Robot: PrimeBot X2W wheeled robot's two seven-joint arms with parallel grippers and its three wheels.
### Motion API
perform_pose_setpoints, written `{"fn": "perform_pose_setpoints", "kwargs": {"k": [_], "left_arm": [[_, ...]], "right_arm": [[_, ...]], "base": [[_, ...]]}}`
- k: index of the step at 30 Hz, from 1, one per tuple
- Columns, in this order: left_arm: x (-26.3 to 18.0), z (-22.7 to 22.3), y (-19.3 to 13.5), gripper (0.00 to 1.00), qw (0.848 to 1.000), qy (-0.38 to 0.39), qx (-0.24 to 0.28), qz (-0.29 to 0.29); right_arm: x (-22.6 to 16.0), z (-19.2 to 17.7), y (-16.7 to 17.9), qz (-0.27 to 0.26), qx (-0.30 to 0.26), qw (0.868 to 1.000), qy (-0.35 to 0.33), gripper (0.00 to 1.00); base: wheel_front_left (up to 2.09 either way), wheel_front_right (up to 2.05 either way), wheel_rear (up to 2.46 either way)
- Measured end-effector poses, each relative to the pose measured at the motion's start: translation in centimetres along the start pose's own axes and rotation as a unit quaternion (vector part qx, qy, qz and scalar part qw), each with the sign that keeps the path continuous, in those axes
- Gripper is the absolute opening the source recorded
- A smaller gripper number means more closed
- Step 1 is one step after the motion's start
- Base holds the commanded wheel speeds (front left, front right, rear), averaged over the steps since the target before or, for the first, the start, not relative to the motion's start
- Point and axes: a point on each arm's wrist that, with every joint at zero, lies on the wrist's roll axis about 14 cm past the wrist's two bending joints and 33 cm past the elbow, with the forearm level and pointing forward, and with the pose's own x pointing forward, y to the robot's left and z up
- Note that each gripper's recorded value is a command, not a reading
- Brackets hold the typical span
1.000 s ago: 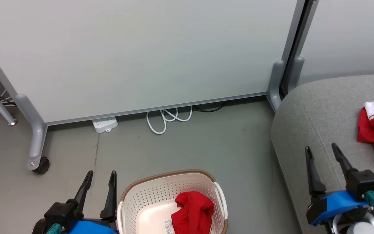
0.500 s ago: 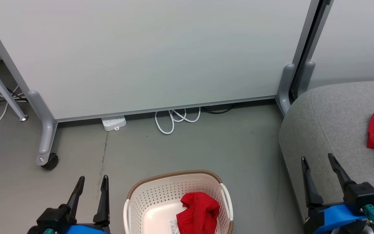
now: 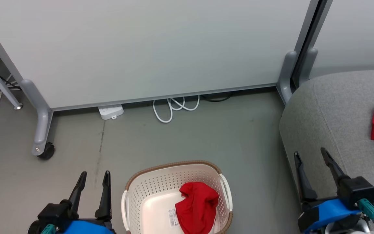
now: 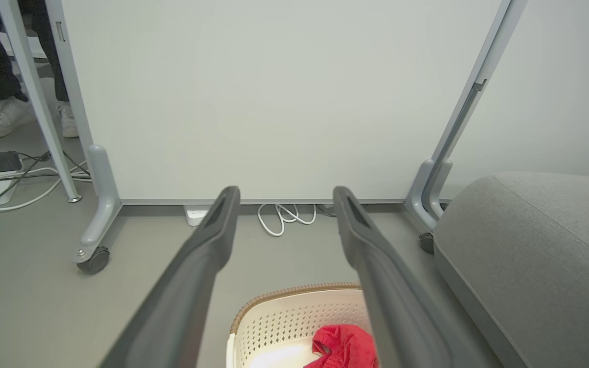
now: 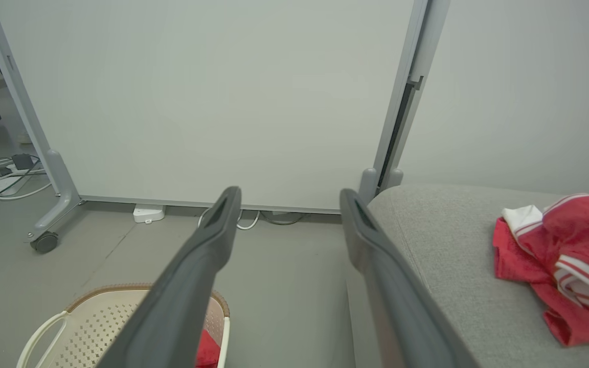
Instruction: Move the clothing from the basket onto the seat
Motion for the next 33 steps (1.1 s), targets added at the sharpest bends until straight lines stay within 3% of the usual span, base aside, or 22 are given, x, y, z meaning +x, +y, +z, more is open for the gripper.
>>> {"fn": "perform_pose_setpoints", "kwargs": {"k": [8,16,23,33], "left_arm": [[4.4,-2.5,-1.8,1.00,0.999,0.033,0.003,-0.035],[9.9,-10.0,-3.9,1.00,0.990,0.118,-0.001,-0.078],[10.9,-20.2,-5.8,1.00,0.963,0.239,-0.006,-0.124],[9.6,-30.4,-10.6,1.00,0.913,0.350,-0.024,-0.206]], "right_arm": [[4.1,-0.7,0.5,0.013,0.002,1.000,0.002,1.00],[9.5,-4.2,1.1,0.030,-0.002,0.999,0.022,1.00],[12.1,-8.8,0.9,0.037,-0.001,0.998,0.051,1.00],[9.7,-14.9,-2.2,-0.003,0.013,0.993,0.120,1.00]], "base": [[0.00,0.00,0.00],[0.00,0.00,0.00],[0.00,0.00,0.00],[0.00,0.00,0.00]]}}
